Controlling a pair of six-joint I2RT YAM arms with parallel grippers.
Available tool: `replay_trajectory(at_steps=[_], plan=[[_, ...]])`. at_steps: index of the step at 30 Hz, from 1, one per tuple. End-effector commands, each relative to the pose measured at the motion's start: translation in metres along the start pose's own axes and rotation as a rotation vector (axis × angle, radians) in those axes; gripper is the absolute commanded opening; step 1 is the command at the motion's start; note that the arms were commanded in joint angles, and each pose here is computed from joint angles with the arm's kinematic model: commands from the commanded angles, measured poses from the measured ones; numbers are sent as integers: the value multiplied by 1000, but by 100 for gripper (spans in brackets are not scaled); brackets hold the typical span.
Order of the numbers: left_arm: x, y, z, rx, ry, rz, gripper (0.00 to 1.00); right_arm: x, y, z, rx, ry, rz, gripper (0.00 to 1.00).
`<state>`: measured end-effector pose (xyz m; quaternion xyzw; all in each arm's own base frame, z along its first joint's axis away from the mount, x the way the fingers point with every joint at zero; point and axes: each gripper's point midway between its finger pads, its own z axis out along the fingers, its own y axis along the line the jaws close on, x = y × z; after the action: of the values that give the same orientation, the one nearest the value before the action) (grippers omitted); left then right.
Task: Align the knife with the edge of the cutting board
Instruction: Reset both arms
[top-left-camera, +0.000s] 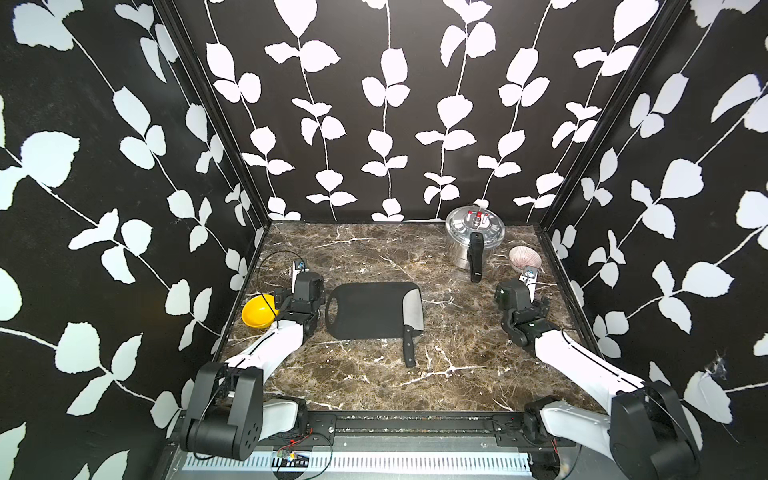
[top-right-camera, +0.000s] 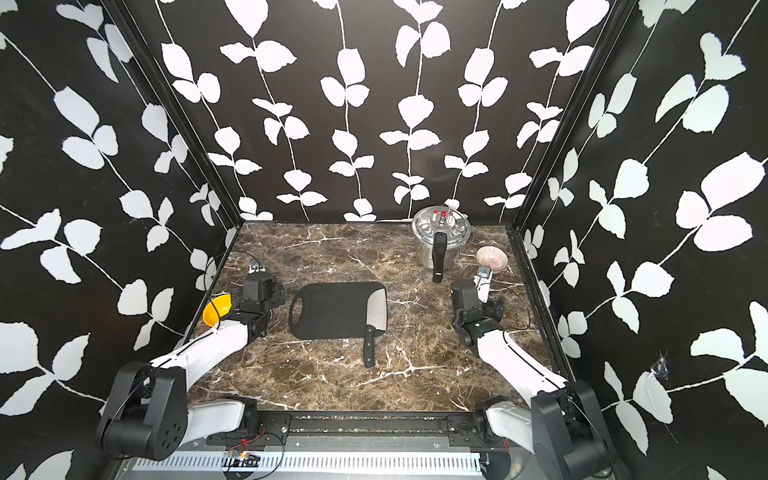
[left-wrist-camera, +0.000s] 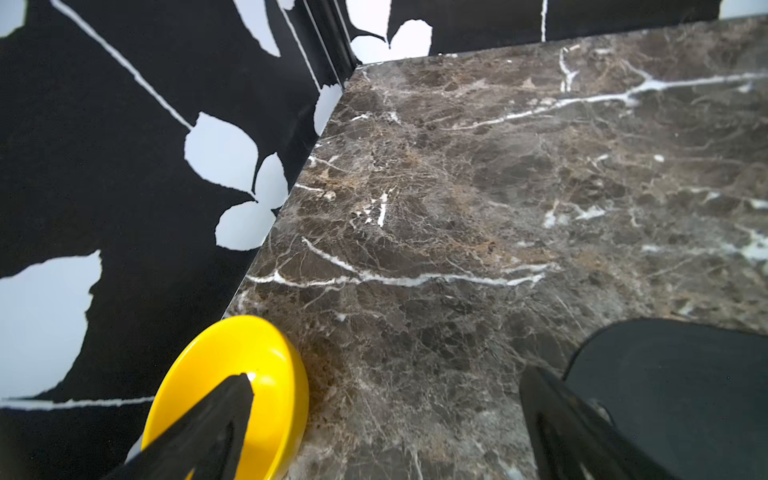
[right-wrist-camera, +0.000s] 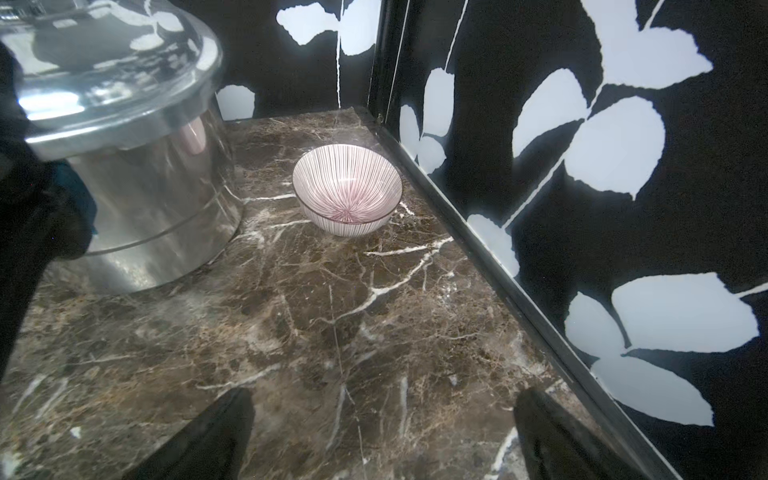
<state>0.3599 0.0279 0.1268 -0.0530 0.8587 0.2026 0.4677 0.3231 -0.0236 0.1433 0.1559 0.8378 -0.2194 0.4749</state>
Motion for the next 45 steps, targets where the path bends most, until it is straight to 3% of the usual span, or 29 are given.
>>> replay_trajectory(at_steps=[1, 9, 13, 17, 20, 25, 33, 45], plan=[[10, 1, 7, -6, -37, 36, 98, -12, 0, 2, -16, -55, -26, 100], [-12, -14, 21, 72, -189, 1, 99, 0, -9, 16, -14, -263, 28, 100], [-12, -21, 28, 131, -233, -39, 99, -5, -4, 24, -54, -301, 53, 100], [-9, -31, 36, 181, -222, -25, 99, -7, 7, 38, -127, -288, 70, 100], [-4, -43, 32, 251, -273, -10, 99, -4, 12, 51, -166, -297, 91, 100], [-3, -44, 34, 257, -277, -13, 99, 6, 34, 57, -265, -278, 34, 99], [-2, -43, 35, 257, -270, -17, 99, 7, 44, 58, -313, -277, 5, 99], [-4, -45, 34, 266, -290, -5, 98, 5, 37, 63, -259, -263, 21, 100]])
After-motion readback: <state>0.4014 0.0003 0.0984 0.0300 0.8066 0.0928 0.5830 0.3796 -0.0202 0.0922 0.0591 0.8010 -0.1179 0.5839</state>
